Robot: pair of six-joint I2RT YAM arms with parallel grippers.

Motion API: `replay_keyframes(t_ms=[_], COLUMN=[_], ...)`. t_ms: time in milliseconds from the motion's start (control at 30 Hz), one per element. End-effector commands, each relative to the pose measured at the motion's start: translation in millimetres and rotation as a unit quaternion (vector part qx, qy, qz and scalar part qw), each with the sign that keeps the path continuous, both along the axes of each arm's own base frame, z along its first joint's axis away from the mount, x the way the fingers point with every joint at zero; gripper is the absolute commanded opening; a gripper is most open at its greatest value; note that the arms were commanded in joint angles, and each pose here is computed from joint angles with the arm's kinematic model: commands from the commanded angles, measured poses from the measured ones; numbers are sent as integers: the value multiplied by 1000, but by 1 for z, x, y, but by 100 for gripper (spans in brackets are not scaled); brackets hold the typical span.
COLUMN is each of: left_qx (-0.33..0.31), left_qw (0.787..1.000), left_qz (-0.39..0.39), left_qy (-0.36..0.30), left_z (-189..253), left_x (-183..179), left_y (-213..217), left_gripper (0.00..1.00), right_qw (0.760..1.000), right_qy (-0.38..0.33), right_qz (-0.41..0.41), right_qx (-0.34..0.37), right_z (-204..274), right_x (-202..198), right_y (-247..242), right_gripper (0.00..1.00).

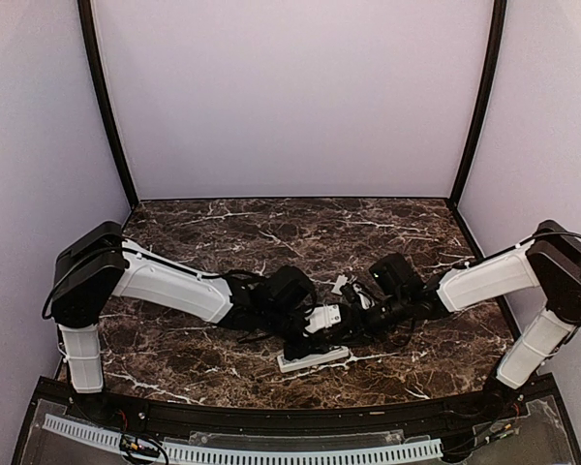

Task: Load the batteries into the remote control
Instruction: Place the battery in the battery compartment.

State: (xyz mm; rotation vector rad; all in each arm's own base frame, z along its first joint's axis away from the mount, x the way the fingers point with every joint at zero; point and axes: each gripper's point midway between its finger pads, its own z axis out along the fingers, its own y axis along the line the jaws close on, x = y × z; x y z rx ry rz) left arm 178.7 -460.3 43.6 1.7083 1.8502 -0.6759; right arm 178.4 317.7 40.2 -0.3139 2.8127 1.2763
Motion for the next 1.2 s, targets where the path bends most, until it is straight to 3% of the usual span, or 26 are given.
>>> replay_keyframes(t_ms=[0,600,1167], left_qx=[30,65,131], left_qw=[1000,998,991], left_qz=[-1,4,-9], left_qy=[4,-6,-7], left_z=[-9,-26,-50], left_x=[-6,-8,-23], left_y=[4,3,31], left_gripper=[18,10,0], right_qw=[994,996,996], right_qy=[40,33,36], right_qz=[-11,-13,-7], right_qx=[-98,-87,-78], right_z=[-44,-44,-45], right_x=[-25,-27,-26], right_y=[-34,-35,-27], right_gripper=[0,0,0])
